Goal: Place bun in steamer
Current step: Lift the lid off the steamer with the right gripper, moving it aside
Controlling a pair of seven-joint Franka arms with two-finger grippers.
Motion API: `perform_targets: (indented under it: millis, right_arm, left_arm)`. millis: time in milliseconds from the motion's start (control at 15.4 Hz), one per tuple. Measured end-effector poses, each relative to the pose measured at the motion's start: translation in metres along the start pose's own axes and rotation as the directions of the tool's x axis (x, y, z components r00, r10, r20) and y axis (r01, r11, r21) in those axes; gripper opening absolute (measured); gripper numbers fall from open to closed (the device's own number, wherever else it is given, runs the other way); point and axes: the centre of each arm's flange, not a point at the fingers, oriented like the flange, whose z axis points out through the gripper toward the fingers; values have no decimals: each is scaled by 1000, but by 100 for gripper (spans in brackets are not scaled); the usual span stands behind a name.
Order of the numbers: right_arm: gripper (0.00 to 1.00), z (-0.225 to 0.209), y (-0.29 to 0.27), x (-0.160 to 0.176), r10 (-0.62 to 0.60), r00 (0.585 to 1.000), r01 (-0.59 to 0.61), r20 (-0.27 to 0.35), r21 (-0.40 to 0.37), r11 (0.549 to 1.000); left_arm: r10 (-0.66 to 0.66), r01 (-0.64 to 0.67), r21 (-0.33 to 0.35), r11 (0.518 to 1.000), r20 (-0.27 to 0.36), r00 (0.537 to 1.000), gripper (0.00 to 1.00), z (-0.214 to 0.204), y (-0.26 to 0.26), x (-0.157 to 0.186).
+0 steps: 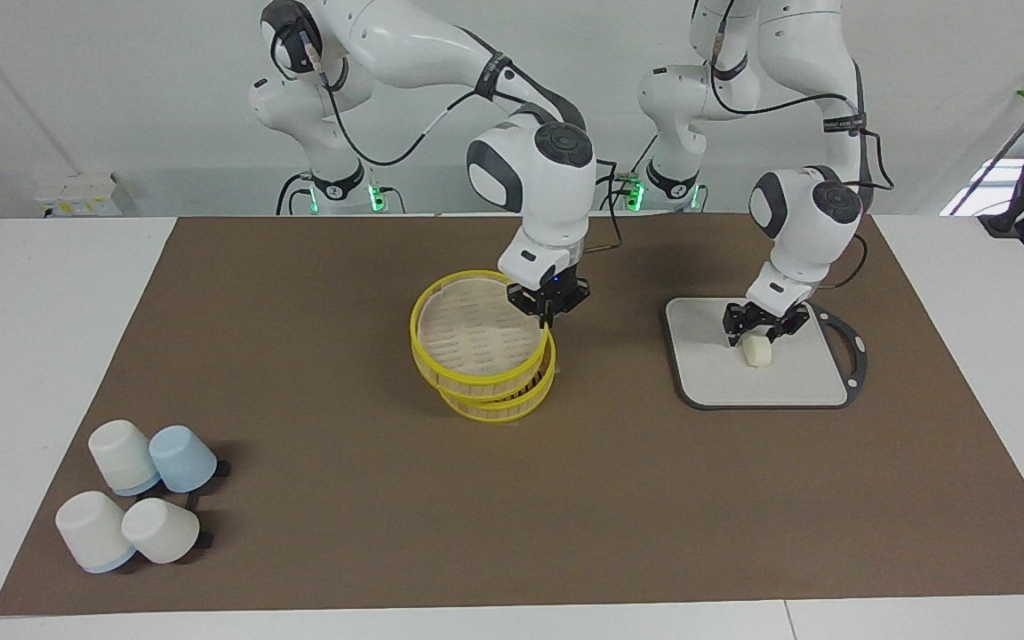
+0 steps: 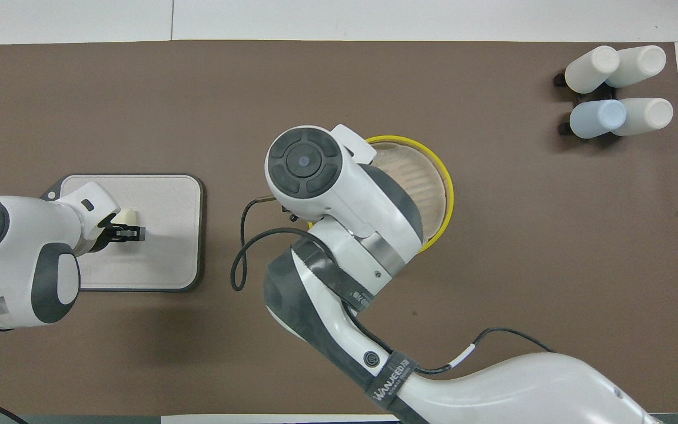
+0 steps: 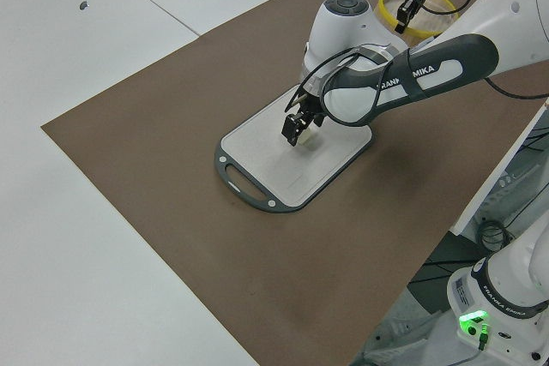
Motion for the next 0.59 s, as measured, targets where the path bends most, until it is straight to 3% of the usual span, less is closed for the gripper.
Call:
perform_targets:
  millis: [130, 325, 586]
  right_arm:
    - [8, -38, 45, 14, -43, 999, 43, 10, -2, 999]
    - [8, -87, 119, 20, -130, 991, 130, 39, 9, 991]
    - [8, -119, 210, 19, -214, 972, 215, 101, 0, 977]
  left_arm:
    - [0, 0, 0, 1000, 0, 1000, 35, -1, 0, 1]
    - [0, 0, -2, 1000, 7, 1000, 30, -8, -1, 7]
    - [-32, 32, -6, 999, 17, 999, 30, -40, 1, 30]
